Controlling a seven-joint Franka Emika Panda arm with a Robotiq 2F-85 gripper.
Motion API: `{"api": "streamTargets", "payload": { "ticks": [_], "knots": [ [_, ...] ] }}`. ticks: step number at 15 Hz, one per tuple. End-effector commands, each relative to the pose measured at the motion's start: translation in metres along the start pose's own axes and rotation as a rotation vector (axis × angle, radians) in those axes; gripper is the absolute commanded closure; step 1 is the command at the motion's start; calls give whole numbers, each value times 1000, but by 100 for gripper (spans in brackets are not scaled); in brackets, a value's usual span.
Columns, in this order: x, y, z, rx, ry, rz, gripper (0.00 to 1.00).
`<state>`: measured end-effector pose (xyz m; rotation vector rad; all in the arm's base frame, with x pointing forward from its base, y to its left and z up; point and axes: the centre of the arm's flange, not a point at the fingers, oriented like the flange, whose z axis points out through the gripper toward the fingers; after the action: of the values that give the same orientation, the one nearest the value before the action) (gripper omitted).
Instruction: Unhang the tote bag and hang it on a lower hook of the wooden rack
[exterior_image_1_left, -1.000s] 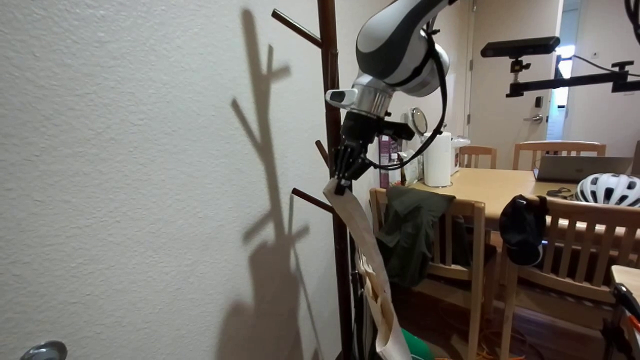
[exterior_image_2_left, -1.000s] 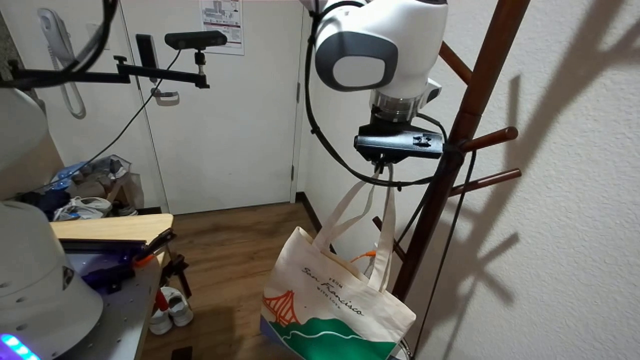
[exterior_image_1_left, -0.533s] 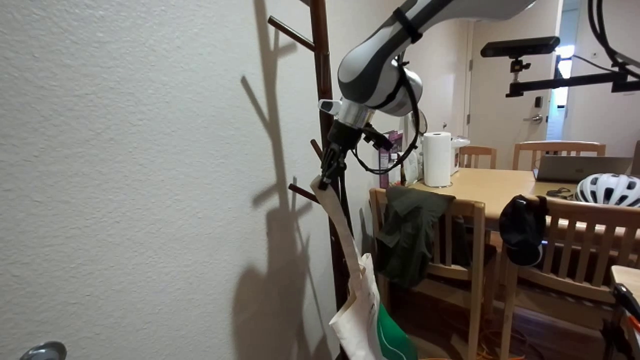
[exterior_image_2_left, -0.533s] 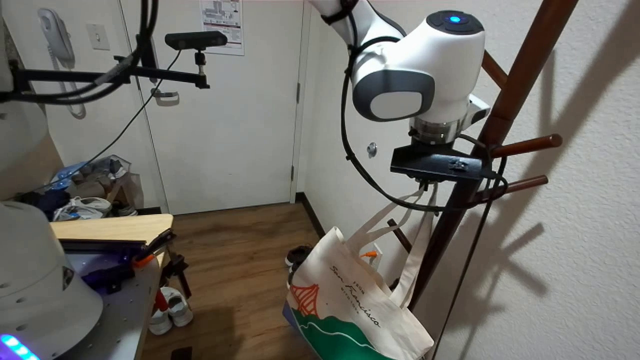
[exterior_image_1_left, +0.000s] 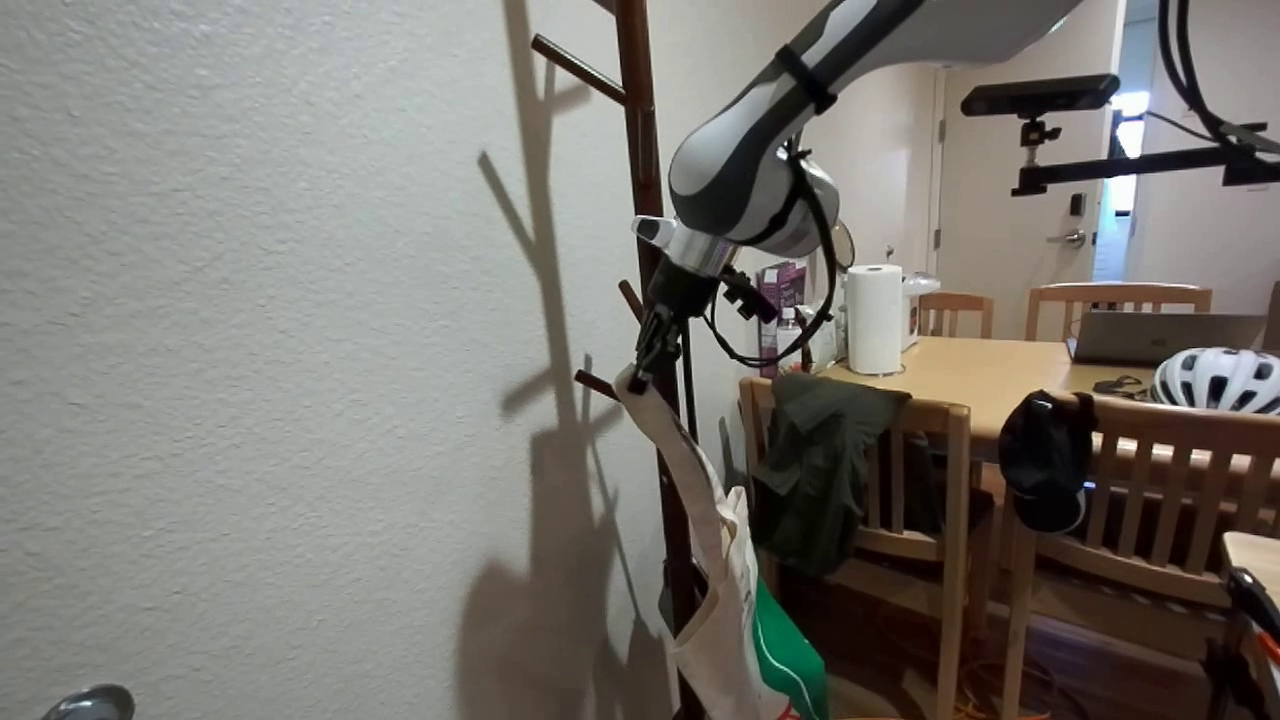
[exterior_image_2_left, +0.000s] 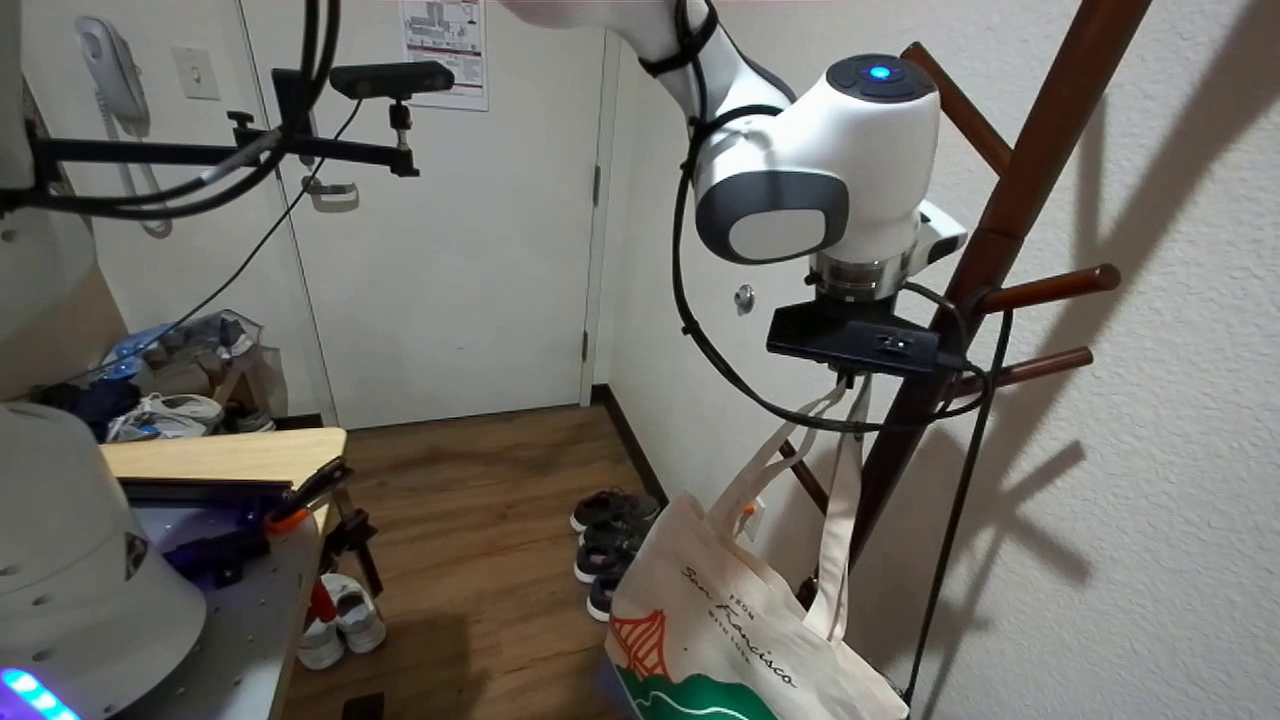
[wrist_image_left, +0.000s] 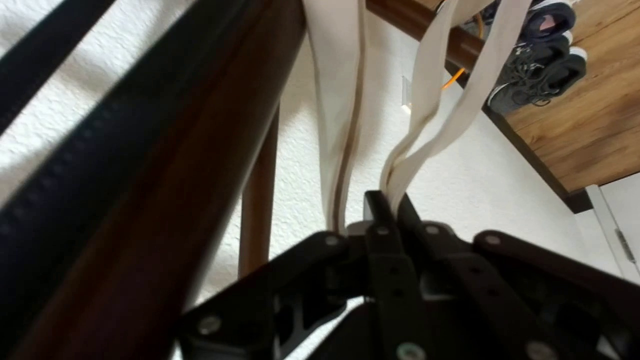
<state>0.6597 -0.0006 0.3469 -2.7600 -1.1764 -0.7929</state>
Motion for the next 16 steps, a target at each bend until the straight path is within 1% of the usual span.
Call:
{"api": "streamTargets", "payload": {
  "ticks": [1, 3, 5, 6, 7, 10, 11, 13, 14, 16],
  "knots": [
    [-7, -5, 13, -126, 57, 126, 97],
    [-13, -14, 22, -177, 85, 200, 97],
    [-14, -24, 31, -224, 140, 261, 97],
    [-12, -22, 24, -162, 87, 200, 96],
    [-12, -27, 28, -179, 100, 218, 96],
    [-12, -32, 33, -182, 107, 239, 96],
    [-12, -32, 33, -183, 108, 241, 99],
    [-2, -35, 36, -215, 125, 338, 99],
    [4, -36, 42, -226, 161, 374, 99],
    [14, -41, 50, -248, 196, 459, 99]
  ]
}}
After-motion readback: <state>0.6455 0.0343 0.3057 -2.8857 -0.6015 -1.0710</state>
